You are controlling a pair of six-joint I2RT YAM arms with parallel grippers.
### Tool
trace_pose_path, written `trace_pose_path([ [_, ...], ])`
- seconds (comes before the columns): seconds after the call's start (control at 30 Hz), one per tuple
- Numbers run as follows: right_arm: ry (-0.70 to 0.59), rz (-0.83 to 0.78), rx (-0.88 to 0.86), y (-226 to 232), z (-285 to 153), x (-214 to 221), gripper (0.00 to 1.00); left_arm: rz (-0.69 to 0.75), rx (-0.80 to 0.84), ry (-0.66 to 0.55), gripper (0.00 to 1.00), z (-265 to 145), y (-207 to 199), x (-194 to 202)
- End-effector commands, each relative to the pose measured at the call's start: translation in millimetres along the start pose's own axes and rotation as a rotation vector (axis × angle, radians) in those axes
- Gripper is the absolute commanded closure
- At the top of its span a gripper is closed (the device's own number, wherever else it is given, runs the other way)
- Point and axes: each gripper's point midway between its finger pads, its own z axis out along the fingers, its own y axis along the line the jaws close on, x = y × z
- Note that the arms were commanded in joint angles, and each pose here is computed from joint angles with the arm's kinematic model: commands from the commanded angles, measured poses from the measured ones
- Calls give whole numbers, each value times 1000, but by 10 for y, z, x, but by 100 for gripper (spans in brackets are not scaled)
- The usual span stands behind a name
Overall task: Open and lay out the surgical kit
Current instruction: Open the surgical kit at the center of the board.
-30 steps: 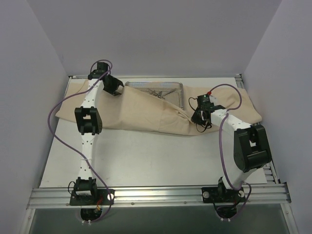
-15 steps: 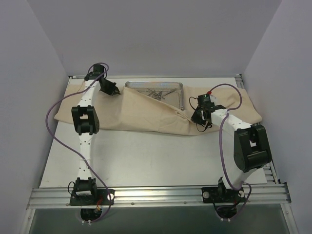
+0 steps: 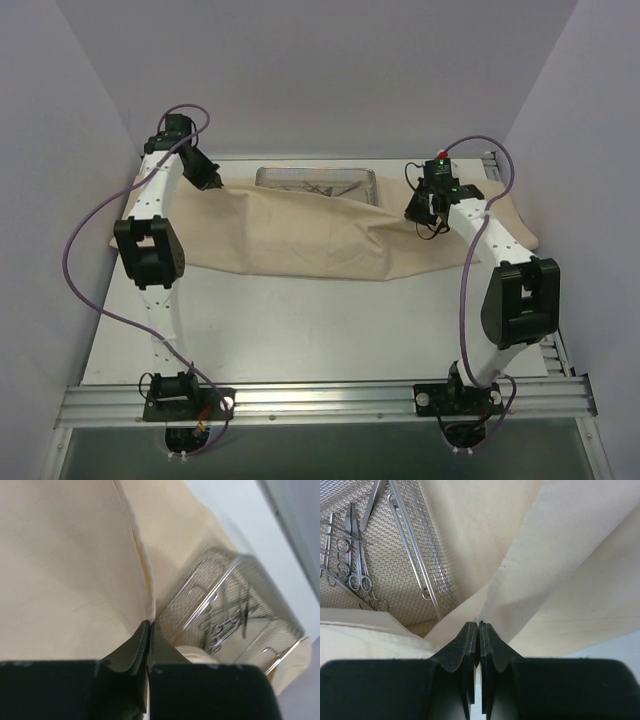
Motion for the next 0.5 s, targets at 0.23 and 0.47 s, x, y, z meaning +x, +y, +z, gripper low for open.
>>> trace_pose_path([
  [0.23, 175, -41, 16, -181, -528, 347, 100, 260, -85, 13, 98, -946, 522, 1025],
  [0.47, 273, 24, 108, -589, -1084, 901, 100, 141, -228, -5, 98, -1849, 1532, 1613],
])
